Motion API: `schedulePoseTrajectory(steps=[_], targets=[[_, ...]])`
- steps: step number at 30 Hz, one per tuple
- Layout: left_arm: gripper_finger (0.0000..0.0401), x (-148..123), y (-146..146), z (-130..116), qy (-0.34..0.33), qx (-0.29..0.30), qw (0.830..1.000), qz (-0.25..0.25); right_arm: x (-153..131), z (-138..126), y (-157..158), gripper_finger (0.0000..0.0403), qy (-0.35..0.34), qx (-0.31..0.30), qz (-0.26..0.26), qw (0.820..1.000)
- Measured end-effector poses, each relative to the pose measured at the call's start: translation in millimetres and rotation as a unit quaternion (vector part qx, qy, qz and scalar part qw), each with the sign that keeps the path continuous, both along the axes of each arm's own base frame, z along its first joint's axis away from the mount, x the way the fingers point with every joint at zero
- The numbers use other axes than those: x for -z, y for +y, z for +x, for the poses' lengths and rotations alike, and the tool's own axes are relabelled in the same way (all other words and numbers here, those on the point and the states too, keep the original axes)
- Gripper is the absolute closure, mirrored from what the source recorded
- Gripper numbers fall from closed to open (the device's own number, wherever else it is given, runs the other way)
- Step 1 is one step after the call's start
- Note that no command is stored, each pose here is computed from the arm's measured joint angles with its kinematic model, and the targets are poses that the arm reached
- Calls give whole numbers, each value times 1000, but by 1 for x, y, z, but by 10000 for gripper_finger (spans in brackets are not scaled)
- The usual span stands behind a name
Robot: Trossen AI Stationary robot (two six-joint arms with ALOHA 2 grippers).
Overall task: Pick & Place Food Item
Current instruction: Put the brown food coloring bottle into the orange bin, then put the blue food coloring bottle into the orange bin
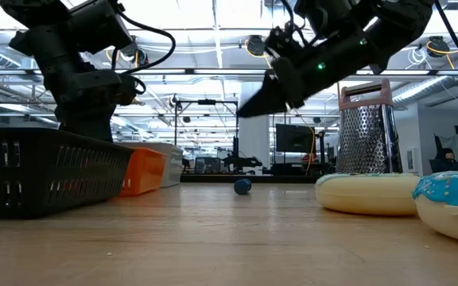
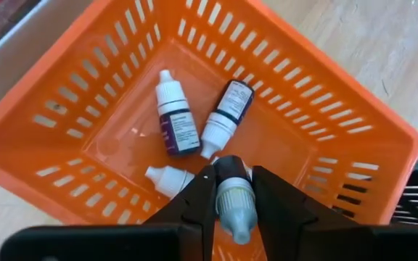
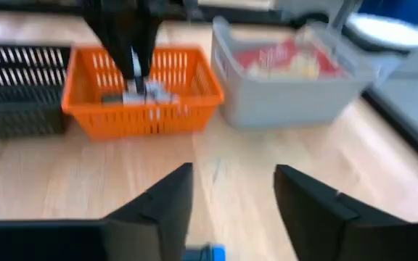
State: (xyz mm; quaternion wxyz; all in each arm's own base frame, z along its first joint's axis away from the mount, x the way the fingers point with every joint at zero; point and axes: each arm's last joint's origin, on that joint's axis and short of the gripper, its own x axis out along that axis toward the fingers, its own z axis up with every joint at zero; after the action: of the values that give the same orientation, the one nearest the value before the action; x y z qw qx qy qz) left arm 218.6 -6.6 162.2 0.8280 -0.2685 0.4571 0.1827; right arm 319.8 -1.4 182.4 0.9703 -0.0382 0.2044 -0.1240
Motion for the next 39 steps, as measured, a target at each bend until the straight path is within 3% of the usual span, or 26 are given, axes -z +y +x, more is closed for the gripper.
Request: schedulePoseTrajectory(steps=[4, 9, 14, 18, 23, 31, 39], targets=[[298, -3, 0, 0, -10, 3, 1000, -2, 10, -3, 5, 168, 38, 12, 39, 998], [220, -4, 0, 3, -24, 7, 1000, -6, 18, -7, 16, 125, 63, 22, 99, 993], [142, -6, 1, 5, -36, 33, 999, -15, 32, -7, 21, 124, 85, 46, 143, 985], [105, -7, 4, 6, -44, 30, 998, -19, 49, -2, 22, 136, 102, 68, 169, 978], [84, -8, 5, 8, -56, 26, 998, -18, 65, 5, 22, 146, 123, 97, 197, 968], [82, -11, 6, 11, -75, 31, 997, -10, 78, 3, 21, 165, 165, 113, 187, 962], [82, -12, 7, 13, -86, 24, 996, -2, 78, 2, 17, 223, 169, 118, 188, 960]])
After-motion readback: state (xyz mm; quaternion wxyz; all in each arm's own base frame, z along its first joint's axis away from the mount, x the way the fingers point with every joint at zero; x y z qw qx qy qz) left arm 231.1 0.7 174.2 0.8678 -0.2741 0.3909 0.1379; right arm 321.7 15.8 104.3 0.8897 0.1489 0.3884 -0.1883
